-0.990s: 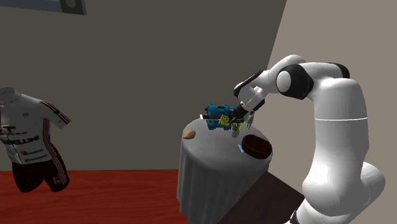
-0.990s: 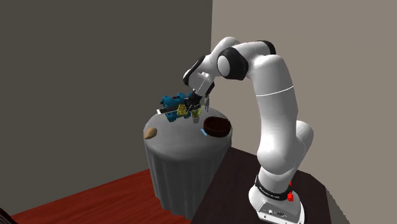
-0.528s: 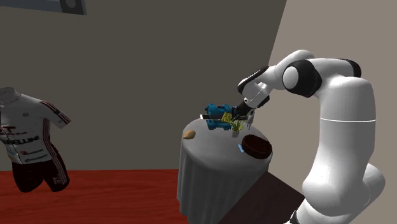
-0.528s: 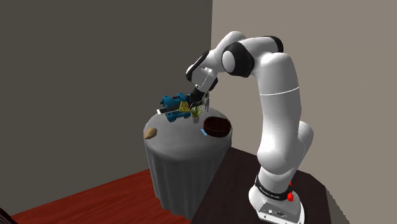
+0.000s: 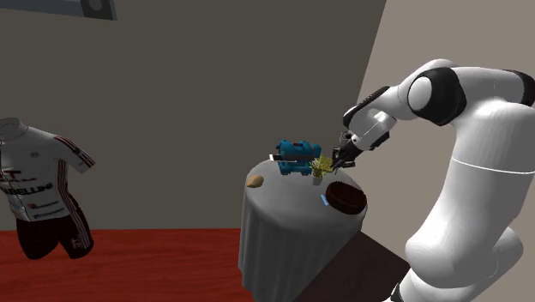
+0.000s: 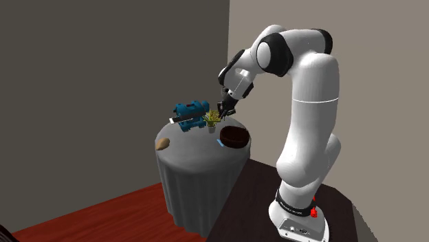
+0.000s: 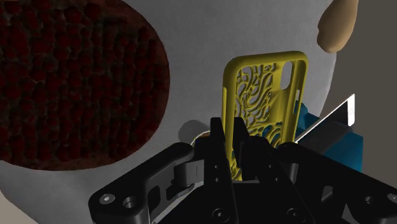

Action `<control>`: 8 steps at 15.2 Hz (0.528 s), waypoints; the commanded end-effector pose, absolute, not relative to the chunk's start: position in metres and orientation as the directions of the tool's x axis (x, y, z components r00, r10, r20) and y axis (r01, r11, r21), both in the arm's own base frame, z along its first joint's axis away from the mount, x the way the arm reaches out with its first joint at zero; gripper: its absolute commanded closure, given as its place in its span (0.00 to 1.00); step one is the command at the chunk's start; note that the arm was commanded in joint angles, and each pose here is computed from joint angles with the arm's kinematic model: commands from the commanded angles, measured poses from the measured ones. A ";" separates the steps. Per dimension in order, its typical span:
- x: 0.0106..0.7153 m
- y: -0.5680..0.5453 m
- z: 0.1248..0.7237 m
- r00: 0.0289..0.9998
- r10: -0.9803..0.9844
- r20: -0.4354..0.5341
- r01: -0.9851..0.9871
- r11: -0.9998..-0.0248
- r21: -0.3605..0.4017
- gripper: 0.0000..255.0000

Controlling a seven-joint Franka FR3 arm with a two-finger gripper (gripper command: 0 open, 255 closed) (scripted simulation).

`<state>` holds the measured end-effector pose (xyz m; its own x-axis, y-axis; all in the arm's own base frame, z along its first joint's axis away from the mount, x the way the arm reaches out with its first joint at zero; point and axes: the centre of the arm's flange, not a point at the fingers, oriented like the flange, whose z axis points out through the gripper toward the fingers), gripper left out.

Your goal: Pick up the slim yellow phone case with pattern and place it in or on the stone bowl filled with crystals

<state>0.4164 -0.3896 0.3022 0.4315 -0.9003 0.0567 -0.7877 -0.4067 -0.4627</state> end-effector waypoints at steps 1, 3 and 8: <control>0.393 -0.396 0.305 0.433 -0.900 0.057 -0.787 -0.408 -0.463 1.00; 0.367 -0.402 0.308 0.433 -0.900 0.057 -0.787 -0.408 -0.463 1.00; 0.304 -0.418 0.314 0.433 -0.900 0.057 -0.787 -0.408 -0.463 1.00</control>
